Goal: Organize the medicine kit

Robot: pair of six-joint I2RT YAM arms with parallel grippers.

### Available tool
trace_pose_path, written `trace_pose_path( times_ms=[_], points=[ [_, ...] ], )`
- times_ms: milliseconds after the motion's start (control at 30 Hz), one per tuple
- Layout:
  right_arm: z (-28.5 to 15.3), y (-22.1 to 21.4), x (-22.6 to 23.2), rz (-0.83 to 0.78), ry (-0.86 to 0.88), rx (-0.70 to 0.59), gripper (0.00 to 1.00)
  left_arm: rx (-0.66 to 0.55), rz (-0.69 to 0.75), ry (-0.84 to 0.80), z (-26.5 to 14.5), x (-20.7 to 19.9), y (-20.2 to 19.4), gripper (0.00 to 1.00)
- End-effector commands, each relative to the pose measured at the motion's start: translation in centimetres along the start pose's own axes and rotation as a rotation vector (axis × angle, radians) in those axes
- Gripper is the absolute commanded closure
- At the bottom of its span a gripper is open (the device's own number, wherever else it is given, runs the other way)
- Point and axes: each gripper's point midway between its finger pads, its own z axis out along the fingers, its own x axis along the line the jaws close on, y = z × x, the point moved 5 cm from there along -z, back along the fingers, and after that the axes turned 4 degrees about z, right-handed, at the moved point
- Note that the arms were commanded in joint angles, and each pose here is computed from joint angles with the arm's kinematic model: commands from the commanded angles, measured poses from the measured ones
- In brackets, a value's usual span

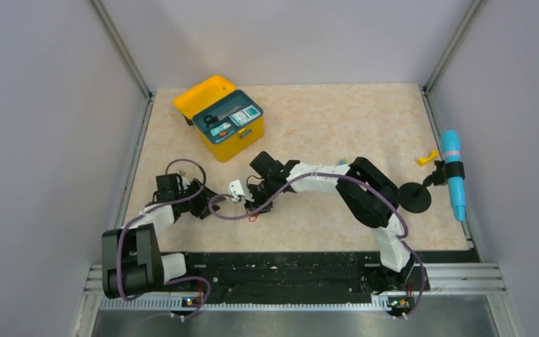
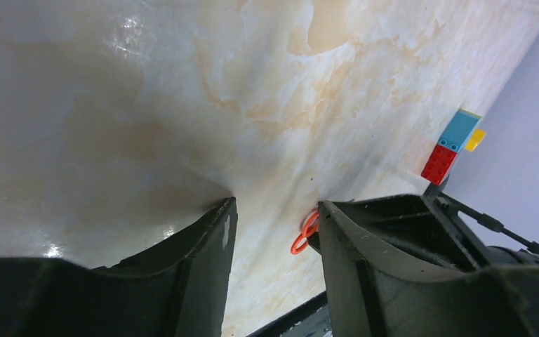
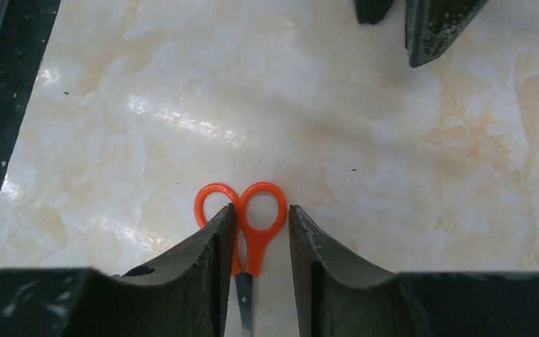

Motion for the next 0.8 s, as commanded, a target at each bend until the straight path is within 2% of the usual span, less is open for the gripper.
trace_pose_path(
  times_ms=[0, 167, 233, 433, 500, 633, 767],
  points=[
    [2.0, -5.3, 2.1, 0.009, -0.067, 0.181, 0.71, 0.039, -0.035, -0.007, 0.5, 0.4, -1.0, 0.48],
    [2.5, -7.7, 5.5, -0.085, -0.106, 0.190, 0.78, 0.130, -0.017, -0.032, 1.9, -0.4, -2.1, 0.48],
    [2.5, -8.3, 6.0, -0.074, -0.128, 0.193, 0.82, 0.161, -0.002, -0.037, 2.4, -0.8, -2.7, 0.48],
    [2.4, -7.4, 5.3, 0.001, -0.212, 0.138, 0.83, 0.200, 0.019, -0.034, 3.7, -1.1, -3.2, 0.48],
    [1.8, -6.0, 5.2, 0.039, -0.190, 0.094, 0.79, 0.229, 0.037, -0.034, 4.0, -1.3, -3.4, 0.48],
    [-1.2, -2.1, 4.0, 0.133, -0.112, -0.018, 0.62, 0.271, 0.067, -0.019, 4.2, -2.1, -2.5, 0.50],
    [-2.5, -0.6, 3.8, 0.053, -0.051, -0.041, 0.52, 0.277, 0.072, -0.025, 4.4, -3.0, -1.7, 0.51]
  ],
)
